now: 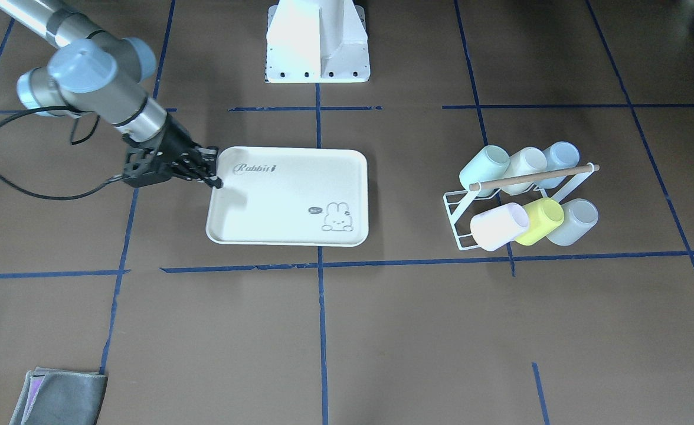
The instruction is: Pick up and place green cup on tray
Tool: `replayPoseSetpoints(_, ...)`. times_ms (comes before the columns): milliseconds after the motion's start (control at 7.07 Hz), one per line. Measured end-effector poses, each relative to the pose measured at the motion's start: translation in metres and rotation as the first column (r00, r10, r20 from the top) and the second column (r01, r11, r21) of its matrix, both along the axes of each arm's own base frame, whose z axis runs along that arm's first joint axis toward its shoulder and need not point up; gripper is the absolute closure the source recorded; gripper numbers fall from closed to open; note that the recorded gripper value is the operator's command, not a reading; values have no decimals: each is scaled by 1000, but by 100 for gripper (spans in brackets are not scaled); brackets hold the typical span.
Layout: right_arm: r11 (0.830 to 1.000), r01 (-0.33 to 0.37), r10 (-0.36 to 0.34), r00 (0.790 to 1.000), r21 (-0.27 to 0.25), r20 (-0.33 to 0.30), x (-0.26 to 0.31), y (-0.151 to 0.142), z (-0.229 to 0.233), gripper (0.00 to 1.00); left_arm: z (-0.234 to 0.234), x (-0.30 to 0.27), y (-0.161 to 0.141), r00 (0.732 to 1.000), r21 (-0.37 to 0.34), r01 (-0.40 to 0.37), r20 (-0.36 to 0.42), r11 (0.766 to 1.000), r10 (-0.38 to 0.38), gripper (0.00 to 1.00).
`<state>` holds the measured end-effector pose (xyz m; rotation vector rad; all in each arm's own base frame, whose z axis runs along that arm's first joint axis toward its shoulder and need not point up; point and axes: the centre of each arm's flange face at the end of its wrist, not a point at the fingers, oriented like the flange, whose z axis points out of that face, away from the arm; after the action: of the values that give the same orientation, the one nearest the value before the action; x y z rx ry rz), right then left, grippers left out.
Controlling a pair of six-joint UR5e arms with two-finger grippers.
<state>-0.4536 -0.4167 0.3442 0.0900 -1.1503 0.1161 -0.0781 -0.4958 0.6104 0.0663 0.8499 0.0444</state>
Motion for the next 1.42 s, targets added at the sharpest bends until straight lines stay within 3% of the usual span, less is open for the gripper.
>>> replayPoseSetpoints(142, 1000, 8, -8, 1000, 2, -20, -19, 8, -12, 98, 0, 0, 0, 1000, -3, 2, 0, 1000, -2, 0)
replayPoseSetpoints(283, 1000, 13, -13, 999, 3, -31, -29, 13, -16, 91, 0, 0, 0, 1000, -4, 3, 0, 1000, -3, 0)
replayPoseSetpoints(425, 1000, 17, -17, 999, 2, -38, -34, 16, -17, 17, 0, 0, 0, 1000, -4, 2, 0, 1000, -2, 0)
replayPoseSetpoints(566, 1000, 19, -19, 999, 2, -40, -37, 17, -17, 0, 0, 0, 0, 1000, -4, 2, 0, 1000, -2, 0)
replayPoseSetpoints(1132, 1000, -6, 7, 999, 1, -35, -20, 6, -33, 0, -13, 1, -9, 1000, 22, -1, 4, 1000, 1, 0)
replayPoseSetpoints(1415, 998, -51, 47, 994, -43, -98, 22, -10, -58, 0, -58, 2, -37, 1000, 112, -8, 9, 994, 7, 0)
